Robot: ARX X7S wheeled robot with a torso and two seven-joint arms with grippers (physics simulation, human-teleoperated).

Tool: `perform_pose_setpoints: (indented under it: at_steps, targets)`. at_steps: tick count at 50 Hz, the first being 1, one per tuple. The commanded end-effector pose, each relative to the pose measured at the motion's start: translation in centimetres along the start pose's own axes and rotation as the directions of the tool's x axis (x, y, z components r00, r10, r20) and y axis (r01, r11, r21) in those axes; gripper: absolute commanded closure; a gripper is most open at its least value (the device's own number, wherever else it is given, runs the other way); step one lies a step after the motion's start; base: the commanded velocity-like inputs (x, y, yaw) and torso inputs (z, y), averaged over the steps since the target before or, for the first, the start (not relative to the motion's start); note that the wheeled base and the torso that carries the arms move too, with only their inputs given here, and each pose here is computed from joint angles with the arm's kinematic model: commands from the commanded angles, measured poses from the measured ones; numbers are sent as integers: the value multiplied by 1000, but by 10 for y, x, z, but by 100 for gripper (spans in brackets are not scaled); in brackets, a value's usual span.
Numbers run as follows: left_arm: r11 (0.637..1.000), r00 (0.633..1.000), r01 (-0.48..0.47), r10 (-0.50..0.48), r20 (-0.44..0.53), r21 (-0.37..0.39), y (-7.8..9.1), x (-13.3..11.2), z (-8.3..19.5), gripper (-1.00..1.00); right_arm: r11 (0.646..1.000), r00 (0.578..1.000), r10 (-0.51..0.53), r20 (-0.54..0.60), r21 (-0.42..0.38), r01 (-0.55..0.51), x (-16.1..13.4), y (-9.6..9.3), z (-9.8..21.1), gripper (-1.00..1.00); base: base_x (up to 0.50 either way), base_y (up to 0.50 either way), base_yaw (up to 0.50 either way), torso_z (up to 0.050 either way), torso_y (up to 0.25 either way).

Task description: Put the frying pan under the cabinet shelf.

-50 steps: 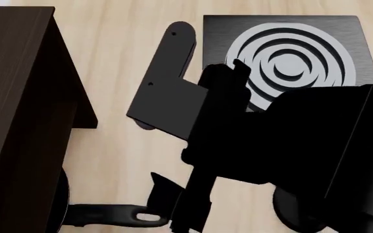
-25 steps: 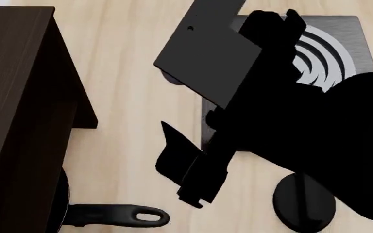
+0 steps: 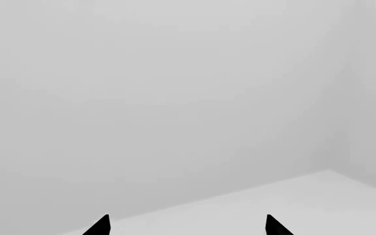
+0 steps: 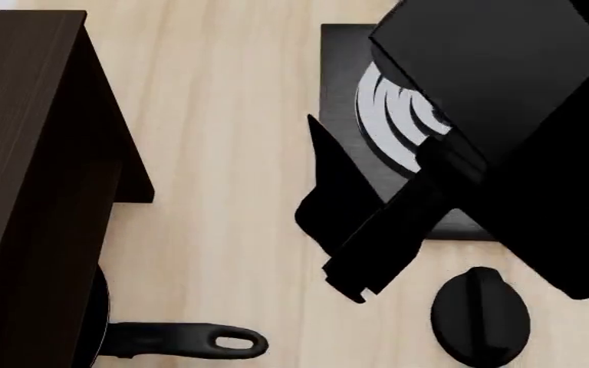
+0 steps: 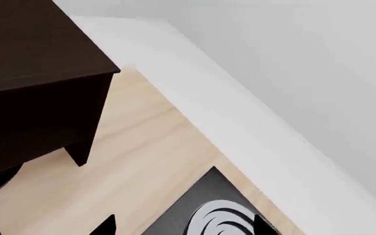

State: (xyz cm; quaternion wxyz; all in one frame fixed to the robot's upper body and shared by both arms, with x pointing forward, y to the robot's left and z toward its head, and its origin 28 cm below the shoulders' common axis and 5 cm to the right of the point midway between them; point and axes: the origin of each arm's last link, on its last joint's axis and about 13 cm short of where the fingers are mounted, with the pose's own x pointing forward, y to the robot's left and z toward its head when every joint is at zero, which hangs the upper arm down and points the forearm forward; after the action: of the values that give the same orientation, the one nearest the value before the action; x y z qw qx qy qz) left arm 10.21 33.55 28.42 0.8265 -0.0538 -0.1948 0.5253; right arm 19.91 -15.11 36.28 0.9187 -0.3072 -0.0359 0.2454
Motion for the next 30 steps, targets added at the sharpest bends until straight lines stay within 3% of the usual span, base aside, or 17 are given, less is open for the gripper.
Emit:
perform_pose_setpoints:
  at_steps: [1, 11, 30]
  targets:
    - [1000, 1000, 2, -1, 19, -14, 2, -1, 10, -100, 994, 993, -104, 53, 34, 102, -14, -1, 2, -100, 0, 0, 0, 0, 0]
    - [1000, 1000, -1, 1, 21, -16, 4, -2, 11, -100, 973, 970, -219, 107, 93, 210, -22, -4, 3, -100, 0, 0, 0, 0, 0]
    - [1000, 1000, 7, -6, 30, -20, 5, -2, 15, -100, 945, 937, -316, 150, 140, 297, -55, 6, 7, -100, 0, 0, 0, 0, 0]
